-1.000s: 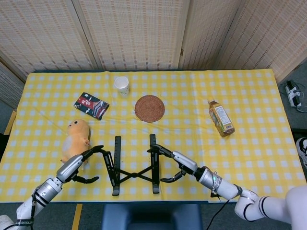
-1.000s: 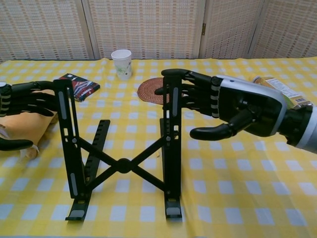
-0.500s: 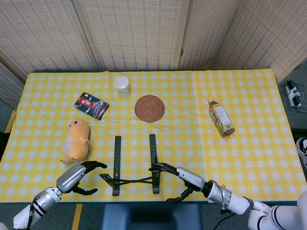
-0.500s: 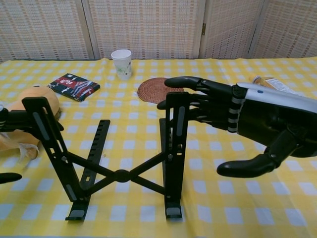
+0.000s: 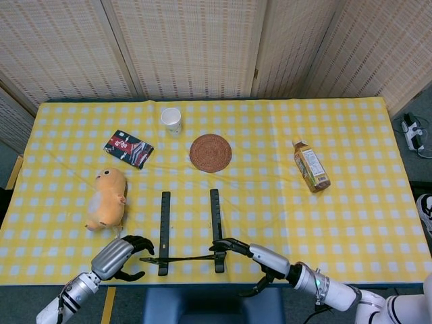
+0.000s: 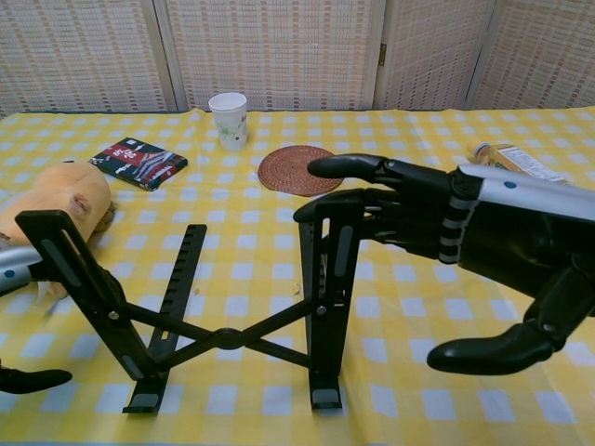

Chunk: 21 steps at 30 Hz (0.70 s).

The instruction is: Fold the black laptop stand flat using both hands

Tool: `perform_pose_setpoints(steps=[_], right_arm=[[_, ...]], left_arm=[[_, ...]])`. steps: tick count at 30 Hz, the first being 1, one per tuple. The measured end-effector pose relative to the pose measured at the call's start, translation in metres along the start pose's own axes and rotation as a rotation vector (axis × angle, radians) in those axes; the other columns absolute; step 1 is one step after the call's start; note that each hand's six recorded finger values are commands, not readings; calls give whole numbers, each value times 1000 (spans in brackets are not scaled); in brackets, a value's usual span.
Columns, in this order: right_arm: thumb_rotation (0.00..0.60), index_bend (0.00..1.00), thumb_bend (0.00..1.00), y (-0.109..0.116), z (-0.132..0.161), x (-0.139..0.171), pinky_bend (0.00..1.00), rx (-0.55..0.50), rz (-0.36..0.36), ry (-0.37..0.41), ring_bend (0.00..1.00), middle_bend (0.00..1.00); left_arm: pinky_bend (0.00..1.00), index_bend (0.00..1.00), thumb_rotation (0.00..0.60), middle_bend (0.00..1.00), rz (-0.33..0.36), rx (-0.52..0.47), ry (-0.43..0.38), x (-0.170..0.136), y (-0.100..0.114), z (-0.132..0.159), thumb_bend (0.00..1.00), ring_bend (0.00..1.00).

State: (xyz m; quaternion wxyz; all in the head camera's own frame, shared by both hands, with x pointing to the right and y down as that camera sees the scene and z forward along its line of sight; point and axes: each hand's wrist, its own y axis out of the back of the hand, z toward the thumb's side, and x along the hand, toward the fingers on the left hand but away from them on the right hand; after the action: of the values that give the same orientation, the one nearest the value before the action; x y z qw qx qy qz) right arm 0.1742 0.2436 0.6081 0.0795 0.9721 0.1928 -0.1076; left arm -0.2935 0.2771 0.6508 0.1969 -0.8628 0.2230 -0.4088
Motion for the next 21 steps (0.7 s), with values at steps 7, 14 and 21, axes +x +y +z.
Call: perform_pose_setpoints(steps=[7,14,21], right_arm=[[600,18,263,0,0,1,0,1,-4,-4,157,148],[600,18,263,1,0,0,0,-1,-10,-1,158,149],[600,18,264,-2,0,-1,0,-4,-7,4,161,149]], left_arm=[[320,455,600,379,25,-51,27,8,-12,6,296,309],[337,494,600,393,42,-71,36,12,-16,8,297,321],[339,512,600,407,61,-112,35,17,-20,13,351,337]])
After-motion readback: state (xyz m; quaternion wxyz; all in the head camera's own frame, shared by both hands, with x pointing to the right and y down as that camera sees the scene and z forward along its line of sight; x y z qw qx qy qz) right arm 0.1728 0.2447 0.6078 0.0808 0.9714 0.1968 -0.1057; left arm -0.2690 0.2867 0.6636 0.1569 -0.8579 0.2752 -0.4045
